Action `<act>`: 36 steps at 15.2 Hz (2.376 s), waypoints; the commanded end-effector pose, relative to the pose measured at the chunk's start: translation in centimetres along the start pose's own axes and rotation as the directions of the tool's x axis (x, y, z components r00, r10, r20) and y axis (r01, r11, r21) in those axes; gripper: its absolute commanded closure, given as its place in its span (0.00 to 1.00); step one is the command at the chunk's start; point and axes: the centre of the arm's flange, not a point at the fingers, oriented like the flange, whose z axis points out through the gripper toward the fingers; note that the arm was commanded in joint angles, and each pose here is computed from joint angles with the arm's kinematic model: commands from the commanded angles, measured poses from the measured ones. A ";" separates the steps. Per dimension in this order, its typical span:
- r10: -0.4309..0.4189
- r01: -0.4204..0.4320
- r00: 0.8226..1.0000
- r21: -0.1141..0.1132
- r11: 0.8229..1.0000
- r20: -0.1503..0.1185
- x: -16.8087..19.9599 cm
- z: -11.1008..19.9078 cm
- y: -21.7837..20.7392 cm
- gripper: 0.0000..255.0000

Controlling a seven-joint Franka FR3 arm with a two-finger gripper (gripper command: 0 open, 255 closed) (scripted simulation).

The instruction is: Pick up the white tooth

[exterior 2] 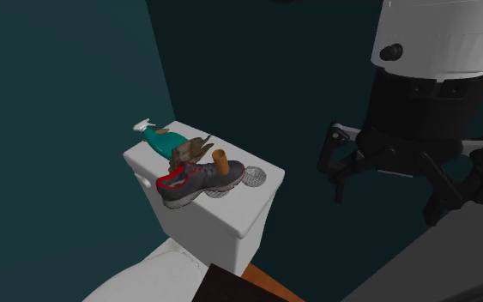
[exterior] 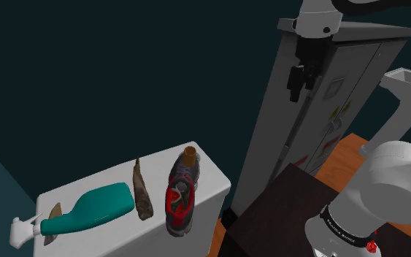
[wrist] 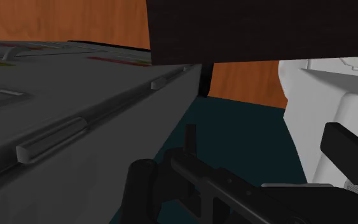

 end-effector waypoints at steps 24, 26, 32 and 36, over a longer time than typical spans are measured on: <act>0.134 -0.133 0.991 0.056 0.990 -0.026 8.9 6.0 -27.4 0.00; 0.146 -0.144 0.989 0.061 0.988 -0.028 9.8 6.4 -29.8 0.00; 0.181 -0.178 0.983 0.076 0.981 -0.033 12.9 7.6 -36.7 0.00; 0.204 -0.200 0.978 0.087 0.976 -0.036 15.0 8.4 -41.3 0.00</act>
